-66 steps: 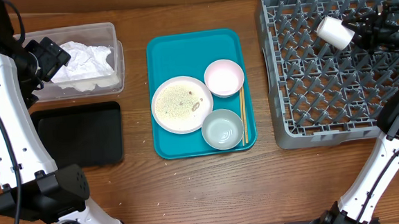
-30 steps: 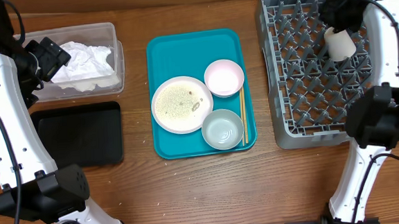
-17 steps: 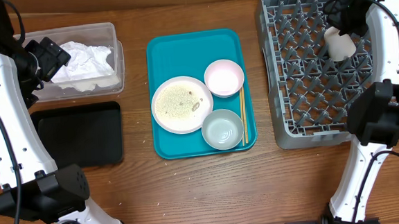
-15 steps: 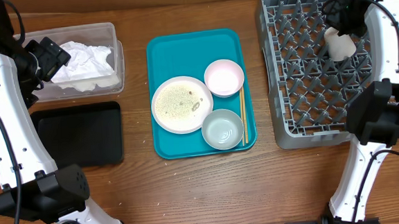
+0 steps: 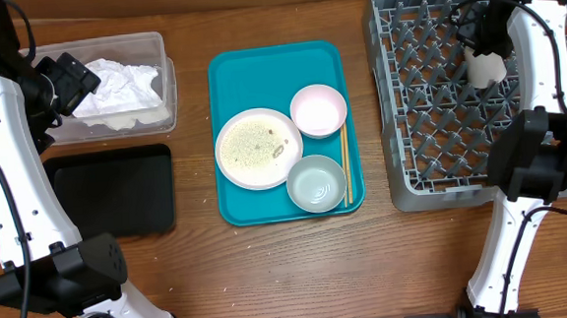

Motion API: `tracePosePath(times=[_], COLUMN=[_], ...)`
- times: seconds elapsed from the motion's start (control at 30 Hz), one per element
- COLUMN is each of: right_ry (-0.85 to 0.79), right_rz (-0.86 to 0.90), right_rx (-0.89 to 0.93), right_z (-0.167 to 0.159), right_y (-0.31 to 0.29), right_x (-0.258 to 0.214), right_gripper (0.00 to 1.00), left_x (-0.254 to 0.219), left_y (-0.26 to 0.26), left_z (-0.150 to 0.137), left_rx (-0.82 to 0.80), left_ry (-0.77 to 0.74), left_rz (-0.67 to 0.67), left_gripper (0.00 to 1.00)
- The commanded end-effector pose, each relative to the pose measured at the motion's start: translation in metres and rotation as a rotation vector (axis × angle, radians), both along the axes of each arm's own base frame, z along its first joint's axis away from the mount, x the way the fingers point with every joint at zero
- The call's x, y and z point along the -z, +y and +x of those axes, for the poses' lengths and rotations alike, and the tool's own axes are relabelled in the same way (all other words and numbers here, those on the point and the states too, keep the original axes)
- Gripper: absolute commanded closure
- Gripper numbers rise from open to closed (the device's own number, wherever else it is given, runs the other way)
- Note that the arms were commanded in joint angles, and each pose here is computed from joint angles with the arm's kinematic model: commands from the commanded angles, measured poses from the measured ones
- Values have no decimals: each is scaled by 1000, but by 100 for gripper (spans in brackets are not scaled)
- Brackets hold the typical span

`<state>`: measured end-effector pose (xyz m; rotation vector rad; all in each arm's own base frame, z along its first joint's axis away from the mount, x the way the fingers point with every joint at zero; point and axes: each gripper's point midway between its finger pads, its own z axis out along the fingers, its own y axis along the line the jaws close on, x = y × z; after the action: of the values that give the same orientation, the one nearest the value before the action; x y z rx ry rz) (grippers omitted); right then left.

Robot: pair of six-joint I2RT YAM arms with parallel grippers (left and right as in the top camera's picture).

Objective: Sort waste into correct bins and load items into the dishwasher
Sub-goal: 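Lower the white cup upright into the rack and open the right gripper, then reach the right gripper to the tray and grasp the pink bowl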

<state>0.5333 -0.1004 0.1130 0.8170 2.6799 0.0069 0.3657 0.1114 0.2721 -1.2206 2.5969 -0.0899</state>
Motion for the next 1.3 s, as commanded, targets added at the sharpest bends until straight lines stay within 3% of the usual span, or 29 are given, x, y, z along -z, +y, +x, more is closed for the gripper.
tracePosePath(times=[0.0,0.57,0.87,1.0,1.13,1.27], right_ry=[51,73,26,-76,-189,-164], right_rz=[-108,-164,-86,59,315,366], right_rx=[79,168,135,11,-314,-477], right_z=[-15,-47,-50,-44,-44,-51], right_y=[-27,-62,-43,0,90,148], right_x=[-2,-38,-62,-94,-133,-131], right_gripper=[96,96,96,96,96,87], left_x=[-1,-1,-1,-1,-1,-1], left_y=[-1,-1,-1,-1,-1,-1], left_z=[3,3,3,3,3,3], left_rx=[-6,-6,-6,-6,-6,-6], left_ry=[-6,-6,-6,-6,-6,-6], left_rz=[1,1,1,1,1,1], left_gripper=[0,0,0,0,0,0])
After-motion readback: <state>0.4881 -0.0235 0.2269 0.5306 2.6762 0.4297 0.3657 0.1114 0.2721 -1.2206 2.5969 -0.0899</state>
